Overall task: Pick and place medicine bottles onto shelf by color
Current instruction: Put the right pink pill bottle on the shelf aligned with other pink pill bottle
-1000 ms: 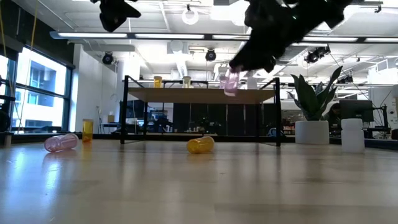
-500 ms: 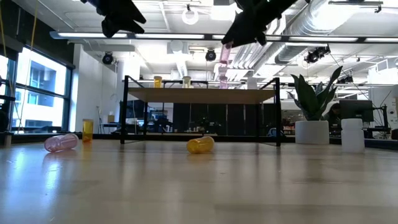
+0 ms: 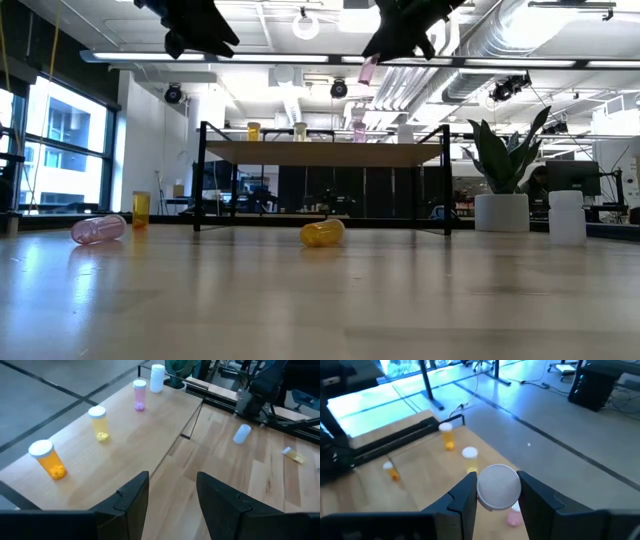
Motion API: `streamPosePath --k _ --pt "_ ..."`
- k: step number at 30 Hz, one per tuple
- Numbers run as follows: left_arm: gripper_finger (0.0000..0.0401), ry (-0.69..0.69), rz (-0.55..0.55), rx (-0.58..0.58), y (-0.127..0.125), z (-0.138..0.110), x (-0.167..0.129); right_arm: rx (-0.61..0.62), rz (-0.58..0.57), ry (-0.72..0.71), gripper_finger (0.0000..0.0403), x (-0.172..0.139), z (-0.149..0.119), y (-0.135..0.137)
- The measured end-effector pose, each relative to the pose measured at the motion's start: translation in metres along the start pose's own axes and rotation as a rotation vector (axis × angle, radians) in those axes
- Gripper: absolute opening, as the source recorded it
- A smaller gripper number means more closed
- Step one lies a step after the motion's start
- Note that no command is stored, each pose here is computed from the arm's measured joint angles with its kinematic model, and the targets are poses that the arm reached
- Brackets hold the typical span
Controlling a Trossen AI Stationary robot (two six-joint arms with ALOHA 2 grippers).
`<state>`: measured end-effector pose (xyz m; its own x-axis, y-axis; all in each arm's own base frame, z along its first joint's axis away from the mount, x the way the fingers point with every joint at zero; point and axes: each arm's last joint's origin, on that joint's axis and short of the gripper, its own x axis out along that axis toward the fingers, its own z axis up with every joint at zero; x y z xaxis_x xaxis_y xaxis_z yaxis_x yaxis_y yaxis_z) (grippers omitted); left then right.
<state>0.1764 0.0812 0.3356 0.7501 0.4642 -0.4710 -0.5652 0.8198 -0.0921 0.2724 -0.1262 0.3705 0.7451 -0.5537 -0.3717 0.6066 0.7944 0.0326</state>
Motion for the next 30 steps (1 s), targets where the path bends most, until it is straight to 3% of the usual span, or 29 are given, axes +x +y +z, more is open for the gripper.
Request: streamPosePath --k 6,19,30 --pt "0.0157 -0.008 0.043 0.0 0.001 0.0 0.0 -0.031 0.02 0.045 0.0116 0.011 -0.005 -0.006" --pt "0.0157 -0.014 0.069 -0.001 0.002 0.0 0.0 -0.152 0.136 0.246 0.0116 0.057 -0.041 0.009" --pt "0.0157 -0.015 0.072 -0.009 0.002 0.001 0.0 -0.226 0.13 0.305 0.0116 0.062 -0.048 0.005"
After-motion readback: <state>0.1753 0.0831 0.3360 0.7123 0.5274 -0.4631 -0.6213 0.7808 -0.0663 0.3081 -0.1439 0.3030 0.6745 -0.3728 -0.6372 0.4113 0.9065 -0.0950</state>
